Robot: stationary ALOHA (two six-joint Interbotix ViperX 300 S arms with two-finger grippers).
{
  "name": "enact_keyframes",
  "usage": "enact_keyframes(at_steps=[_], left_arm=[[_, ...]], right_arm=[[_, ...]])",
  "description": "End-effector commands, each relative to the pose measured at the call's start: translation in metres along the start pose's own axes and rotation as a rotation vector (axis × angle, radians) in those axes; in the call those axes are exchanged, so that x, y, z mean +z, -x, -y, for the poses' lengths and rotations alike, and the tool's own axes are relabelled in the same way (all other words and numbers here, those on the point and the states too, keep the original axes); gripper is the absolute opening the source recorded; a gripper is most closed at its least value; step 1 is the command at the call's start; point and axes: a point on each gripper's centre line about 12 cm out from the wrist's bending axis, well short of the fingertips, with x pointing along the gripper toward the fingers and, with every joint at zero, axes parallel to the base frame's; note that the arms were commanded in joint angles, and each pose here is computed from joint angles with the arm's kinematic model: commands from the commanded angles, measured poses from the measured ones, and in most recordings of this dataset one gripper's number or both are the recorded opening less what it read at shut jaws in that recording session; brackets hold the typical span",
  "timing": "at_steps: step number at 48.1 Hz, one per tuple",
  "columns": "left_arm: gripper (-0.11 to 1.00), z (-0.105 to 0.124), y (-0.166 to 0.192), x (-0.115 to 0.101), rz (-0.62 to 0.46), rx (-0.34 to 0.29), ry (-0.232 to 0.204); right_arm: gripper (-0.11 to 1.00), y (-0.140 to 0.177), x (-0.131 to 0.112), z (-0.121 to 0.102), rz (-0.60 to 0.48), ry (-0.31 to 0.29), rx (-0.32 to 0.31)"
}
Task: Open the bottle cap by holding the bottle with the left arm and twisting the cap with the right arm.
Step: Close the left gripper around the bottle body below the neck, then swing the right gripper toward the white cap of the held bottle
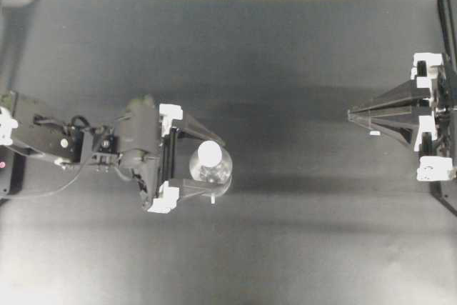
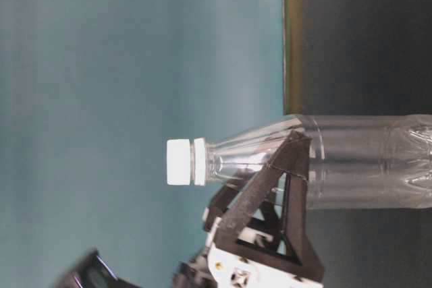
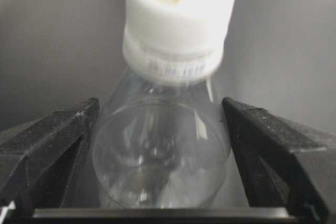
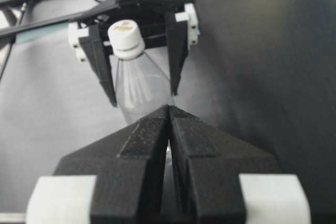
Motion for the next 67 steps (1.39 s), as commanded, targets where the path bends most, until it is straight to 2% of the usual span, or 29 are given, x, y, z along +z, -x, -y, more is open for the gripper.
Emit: enact_keyframes(at_steps=[1,8,24,34,45,54,58,63,67], left_arm=[[0.99,-0.002,0.0,-0.011,-0.015,0.0,0.005],[0.99,0.0,-0.002,-0.031,-0.073,-0.004,0.004],[0.99,-0.002,-0.004,-0.065,-0.169,0.002,0.008],[0.99,-0.005,-0.002,-0.074,-0.192,0.01,0.012],[0.98,-0.005,-0.003,-0.074,-0.193,0.01,0.012],[0.89,-0.005,-0.004,-0.073,-0.193,0.011,0.007],[0.82,-0.005,-0.004,-0.074,-0.195,0.011,0.004],[0.82,-0.005,-0.004,-0.073,-0.189,0.01,0.001],[0.81,-0.005,-0.004,-0.073,-0.189,0.01,-0.002]], right_arm=[[0.0,-0.001,0.009,0.0,0.023,-0.017,-0.003],[0.0,-0.001,0.01,0.002,0.027,-0.023,-0.013],[0.0,-0.002,0.007,0.005,0.001,-0.103,-0.027],[0.0,-0.002,0.006,0.004,-0.02,-0.114,-0.028],[0.0,-0.009,0.01,0.0,-0.084,-0.174,-0.029],[0.0,-0.025,0.026,-0.008,-0.211,-0.194,-0.037],[0.0,-0.035,0.031,-0.013,-0.331,-0.194,-0.051],[0.0,-0.048,0.039,-0.018,-0.478,-0.195,-0.073],[0.02,-0.06,0.05,-0.022,-0.579,-0.219,-0.095]])
